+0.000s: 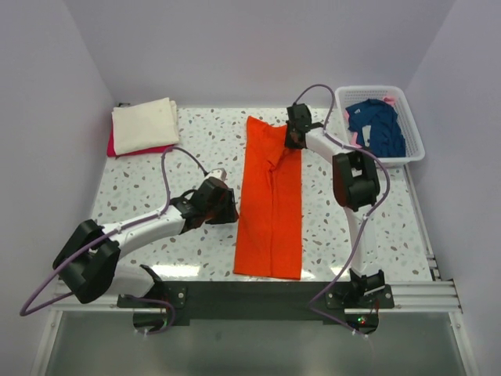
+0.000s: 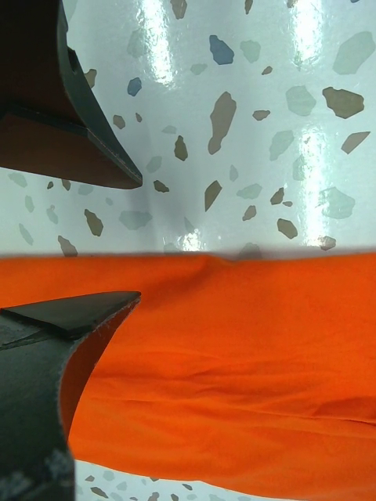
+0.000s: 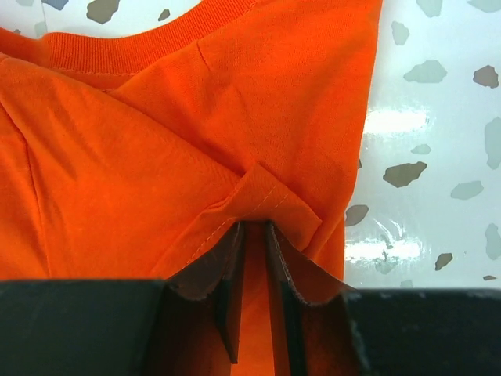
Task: Fold and stack the t-shirts
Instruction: Fold the tshirt
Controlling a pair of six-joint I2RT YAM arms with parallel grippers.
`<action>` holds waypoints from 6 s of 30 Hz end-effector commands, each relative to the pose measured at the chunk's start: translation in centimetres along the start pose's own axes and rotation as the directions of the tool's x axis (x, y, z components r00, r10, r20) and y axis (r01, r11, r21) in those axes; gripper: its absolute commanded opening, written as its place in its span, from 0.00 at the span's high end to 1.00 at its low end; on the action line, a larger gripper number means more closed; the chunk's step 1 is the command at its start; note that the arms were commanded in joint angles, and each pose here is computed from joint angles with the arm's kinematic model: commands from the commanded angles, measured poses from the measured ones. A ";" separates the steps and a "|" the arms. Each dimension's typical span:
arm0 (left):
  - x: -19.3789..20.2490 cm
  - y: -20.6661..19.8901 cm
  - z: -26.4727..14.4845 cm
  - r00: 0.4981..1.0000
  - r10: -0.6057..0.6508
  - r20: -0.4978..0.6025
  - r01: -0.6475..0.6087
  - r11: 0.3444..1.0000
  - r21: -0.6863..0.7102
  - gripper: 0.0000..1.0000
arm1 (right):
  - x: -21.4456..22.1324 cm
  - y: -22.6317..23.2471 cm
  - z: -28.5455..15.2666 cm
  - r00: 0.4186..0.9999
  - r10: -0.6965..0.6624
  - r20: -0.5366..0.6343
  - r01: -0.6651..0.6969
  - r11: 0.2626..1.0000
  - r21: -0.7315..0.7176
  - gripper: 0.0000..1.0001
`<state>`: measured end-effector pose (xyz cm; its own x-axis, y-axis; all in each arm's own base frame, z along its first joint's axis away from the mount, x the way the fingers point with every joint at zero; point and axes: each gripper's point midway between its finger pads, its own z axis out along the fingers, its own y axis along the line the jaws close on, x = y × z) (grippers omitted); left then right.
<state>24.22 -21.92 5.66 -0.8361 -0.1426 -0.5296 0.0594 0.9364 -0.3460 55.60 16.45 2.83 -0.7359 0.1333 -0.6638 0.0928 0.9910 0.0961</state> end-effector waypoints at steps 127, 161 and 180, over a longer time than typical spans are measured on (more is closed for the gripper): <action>15.6 1.1 -4.3 0.903 0.009 -0.429 0.054 0.990 0.134 0.52 | 37.9 -4.2 -31.1 0.691 0.184 -0.699 -0.429 0.883 -0.192 0.50; 17.7 1.0 -4.0 0.884 -0.025 -0.467 0.101 0.985 0.138 0.84 | 37.9 -5.0 -30.6 0.691 0.261 -0.674 -0.428 0.899 -0.090 0.54; 17.8 -0.2 -5.6 0.889 -0.011 -0.458 0.090 0.985 0.150 1.00 | 38.7 -4.2 -30.3 0.710 0.227 -0.667 -0.383 0.919 -0.094 0.76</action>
<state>7.03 -24.05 1.13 -0.9907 0.0127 -0.1353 0.0864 0.8274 -0.5549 6.51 19.20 1.29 -0.9560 0.2797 0.0879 0.2845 0.8123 0.5091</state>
